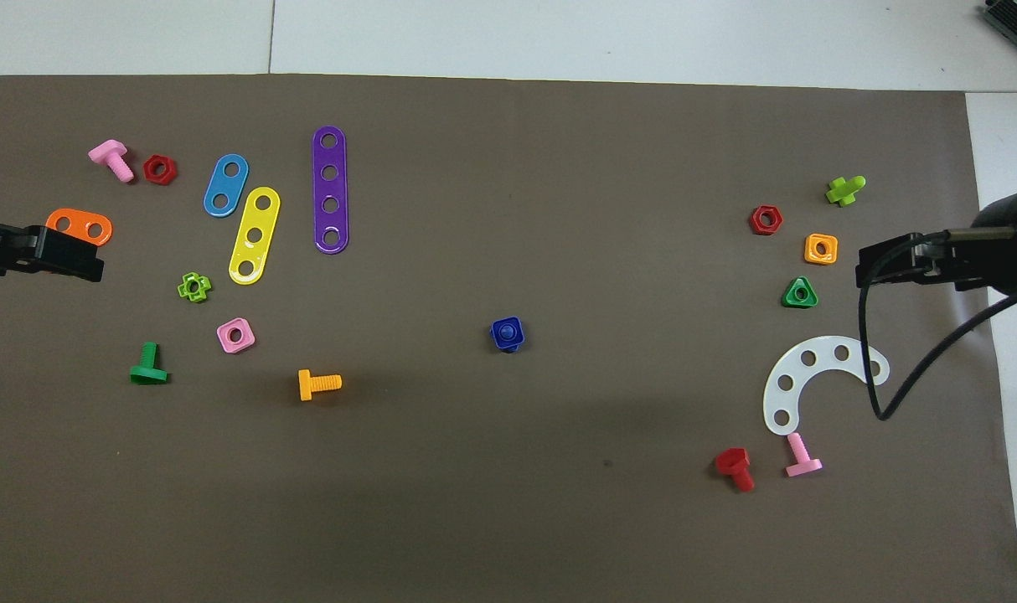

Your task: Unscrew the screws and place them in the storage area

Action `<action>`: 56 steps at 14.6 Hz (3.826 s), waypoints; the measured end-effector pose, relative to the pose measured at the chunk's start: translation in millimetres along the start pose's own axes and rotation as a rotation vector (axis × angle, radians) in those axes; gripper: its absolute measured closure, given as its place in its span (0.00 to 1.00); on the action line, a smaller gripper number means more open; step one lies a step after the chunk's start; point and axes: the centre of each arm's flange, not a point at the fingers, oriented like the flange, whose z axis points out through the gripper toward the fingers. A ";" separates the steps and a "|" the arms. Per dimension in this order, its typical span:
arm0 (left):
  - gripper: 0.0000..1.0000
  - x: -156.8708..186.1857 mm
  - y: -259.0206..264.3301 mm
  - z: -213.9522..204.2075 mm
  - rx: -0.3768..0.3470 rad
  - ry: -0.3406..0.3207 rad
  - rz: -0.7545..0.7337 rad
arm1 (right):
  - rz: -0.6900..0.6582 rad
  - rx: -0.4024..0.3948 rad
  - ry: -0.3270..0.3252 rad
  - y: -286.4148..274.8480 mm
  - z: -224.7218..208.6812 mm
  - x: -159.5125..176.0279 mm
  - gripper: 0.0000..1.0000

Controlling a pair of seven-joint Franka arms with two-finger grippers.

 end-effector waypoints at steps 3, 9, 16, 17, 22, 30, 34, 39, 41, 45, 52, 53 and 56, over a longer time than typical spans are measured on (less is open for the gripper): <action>0.00 -0.2 -0.6 -2.0 0.000 0.002 -0.001 | 0.000 0.000 -0.002 0.0 0.3 -0.2 0.00; 0.00 -0.8 0.6 -0.3 0.002 -0.009 0.001 | 0.000 -0.001 -0.007 0.0 1.6 -0.5 0.00; 0.01 3.5 47.8 9.8 0.002 -0.043 0.019 | 0.000 -0.001 -0.008 0.1 1.8 -0.6 0.00; 0.01 5.1 65.5 14.0 0.005 -0.050 -0.005 | 0.000 -0.001 -0.008 0.1 1.9 -0.6 0.00; 0.08 25.3 188.6 58.9 -0.041 -0.033 -0.197 | 0.000 -0.001 -0.008 0.2 1.9 -0.6 0.00; 0.09 32.9 350.3 150.1 -0.163 0.046 -0.407 | 0.004 -0.001 -0.008 2.0 1.9 -0.4 0.00; 0.10 29.7 405.4 224.9 -0.155 0.029 -0.415 | 0.006 -0.001 -0.008 3.4 1.9 -0.3 0.00; 0.17 24.3 420.2 272.8 -0.118 -0.008 -0.396 | 0.006 -0.001 -0.008 3.4 1.9 -0.3 0.00; 0.17 20.4 420.5 279.3 -0.104 -0.014 -0.389 | 0.006 -0.001 -0.008 3.4 1.9 -0.3 0.00; 0.18 8.7 424.6 298.7 -0.074 0.005 -0.350 | 0.006 -0.001 -0.008 3.4 1.9 -0.3 0.00; 0.53 4.6 425.6 301.4 -0.068 0.017 -0.336 | 0.006 -0.001 -0.008 3.4 1.9 -0.3 0.00; 0.53 5.7 425.0 299.9 -0.068 0.018 -0.337 | 0.006 -0.001 -0.008 3.4 1.9 -0.3 0.00; 0.53 12.8 424.3 285.8 -0.065 0.016 -0.343 | 0.006 -0.001 -0.008 3.4 1.9 -0.3 0.00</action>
